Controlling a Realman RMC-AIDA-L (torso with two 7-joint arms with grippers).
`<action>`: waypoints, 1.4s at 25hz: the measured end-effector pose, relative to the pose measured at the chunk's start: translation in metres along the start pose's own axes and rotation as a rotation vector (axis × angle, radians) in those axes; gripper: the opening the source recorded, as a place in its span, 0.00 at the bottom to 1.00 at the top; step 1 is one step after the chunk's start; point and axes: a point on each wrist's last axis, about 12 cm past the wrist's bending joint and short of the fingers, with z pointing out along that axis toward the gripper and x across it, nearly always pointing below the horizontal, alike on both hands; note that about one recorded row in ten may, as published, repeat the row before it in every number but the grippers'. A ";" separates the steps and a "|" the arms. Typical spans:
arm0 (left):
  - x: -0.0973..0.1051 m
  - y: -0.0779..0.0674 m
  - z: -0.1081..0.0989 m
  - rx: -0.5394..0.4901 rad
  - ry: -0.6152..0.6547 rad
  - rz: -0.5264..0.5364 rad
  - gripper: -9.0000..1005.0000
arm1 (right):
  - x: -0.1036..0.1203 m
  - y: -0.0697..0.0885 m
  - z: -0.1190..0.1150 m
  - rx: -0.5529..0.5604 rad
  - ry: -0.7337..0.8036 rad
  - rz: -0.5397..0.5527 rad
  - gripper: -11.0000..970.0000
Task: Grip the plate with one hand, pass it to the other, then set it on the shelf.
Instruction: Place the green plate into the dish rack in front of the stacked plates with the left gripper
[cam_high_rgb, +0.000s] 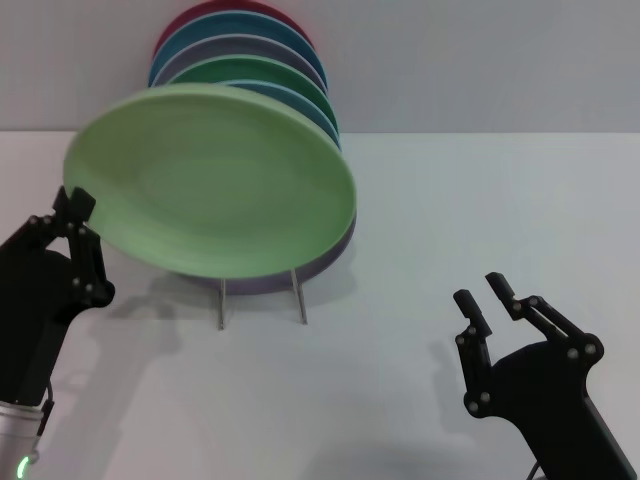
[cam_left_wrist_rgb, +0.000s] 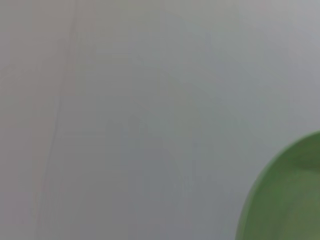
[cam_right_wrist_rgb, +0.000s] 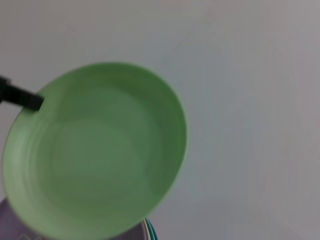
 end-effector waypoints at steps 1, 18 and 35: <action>-0.001 0.000 0.001 0.002 -0.010 0.000 0.05 | 0.001 0.000 0.000 -0.002 0.004 -0.001 0.25; 0.003 0.006 0.027 0.008 -0.007 0.175 0.07 | 0.008 -0.001 -0.003 -0.014 0.036 -0.020 0.25; 0.010 0.005 0.019 0.032 0.053 0.359 0.08 | 0.010 -0.002 -0.002 -0.003 0.043 -0.024 0.25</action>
